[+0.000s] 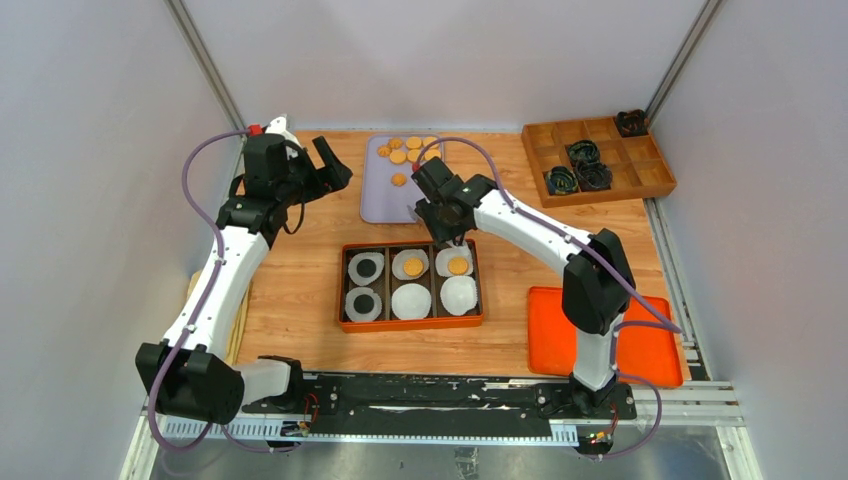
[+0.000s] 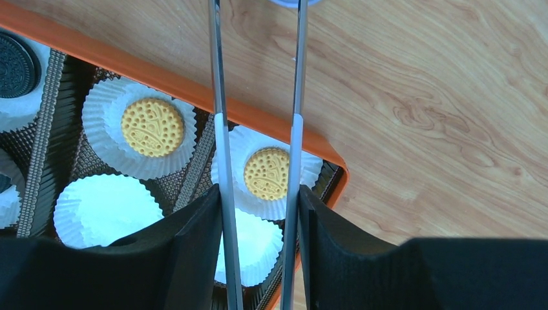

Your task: Pack the cookies

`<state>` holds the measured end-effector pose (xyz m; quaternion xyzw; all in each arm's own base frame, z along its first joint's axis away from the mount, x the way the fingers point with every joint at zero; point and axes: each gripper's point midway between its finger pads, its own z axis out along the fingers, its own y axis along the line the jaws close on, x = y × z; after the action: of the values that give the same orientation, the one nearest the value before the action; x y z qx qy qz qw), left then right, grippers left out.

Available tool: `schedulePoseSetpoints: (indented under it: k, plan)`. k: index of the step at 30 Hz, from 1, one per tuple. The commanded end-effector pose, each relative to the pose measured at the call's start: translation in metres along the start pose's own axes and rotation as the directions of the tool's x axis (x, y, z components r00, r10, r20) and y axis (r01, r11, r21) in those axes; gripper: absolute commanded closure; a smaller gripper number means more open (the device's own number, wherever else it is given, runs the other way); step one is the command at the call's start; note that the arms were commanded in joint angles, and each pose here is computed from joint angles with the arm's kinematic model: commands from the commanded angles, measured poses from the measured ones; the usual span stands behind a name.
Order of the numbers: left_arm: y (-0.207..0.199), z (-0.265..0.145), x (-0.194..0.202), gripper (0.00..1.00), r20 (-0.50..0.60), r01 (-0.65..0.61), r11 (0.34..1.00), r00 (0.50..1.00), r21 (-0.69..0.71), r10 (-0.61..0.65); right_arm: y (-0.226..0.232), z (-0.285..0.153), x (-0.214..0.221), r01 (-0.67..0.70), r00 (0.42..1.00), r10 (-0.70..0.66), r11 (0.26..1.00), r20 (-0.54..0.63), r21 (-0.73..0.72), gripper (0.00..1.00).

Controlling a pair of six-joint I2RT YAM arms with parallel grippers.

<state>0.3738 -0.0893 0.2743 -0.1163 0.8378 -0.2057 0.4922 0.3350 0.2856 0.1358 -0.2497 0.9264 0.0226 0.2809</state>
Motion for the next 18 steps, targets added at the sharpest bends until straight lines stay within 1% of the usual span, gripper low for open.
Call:
schedulePoseSetpoints:
  k: [1, 6, 14, 18]
  plan:
    - [-0.005, -0.002, -0.002, 0.06, 0.010, -0.003, 1.000, 1.000, 0.021, 0.003, -0.005, 0.001, 0.006, -0.062, 0.996, 0.060, 0.997, -0.062, -0.039, 0.53]
    - [-0.007, -0.002, -0.002, 0.06, 0.009, -0.001, 1.000, 1.000, 0.029, 0.001, -0.006, -0.003, 0.007, -0.112, 0.992, 0.108, 0.992, -0.066, -0.061, 0.57]
    - [-0.006, -0.001, 0.001, 0.06, 0.003, 0.002, 0.999, 1.000, 0.032, -0.002, -0.007, -0.008, -0.006, -0.111, 0.993, 0.109, 0.991, -0.036, -0.072, 0.92]
    - [-0.006, -0.002, 0.000, 0.06, 0.005, 0.002, 0.999, 1.000, 0.033, -0.002, -0.012, -0.022, -0.022, -0.106, 0.994, 0.108, 0.992, 0.019, -0.064, 0.98]
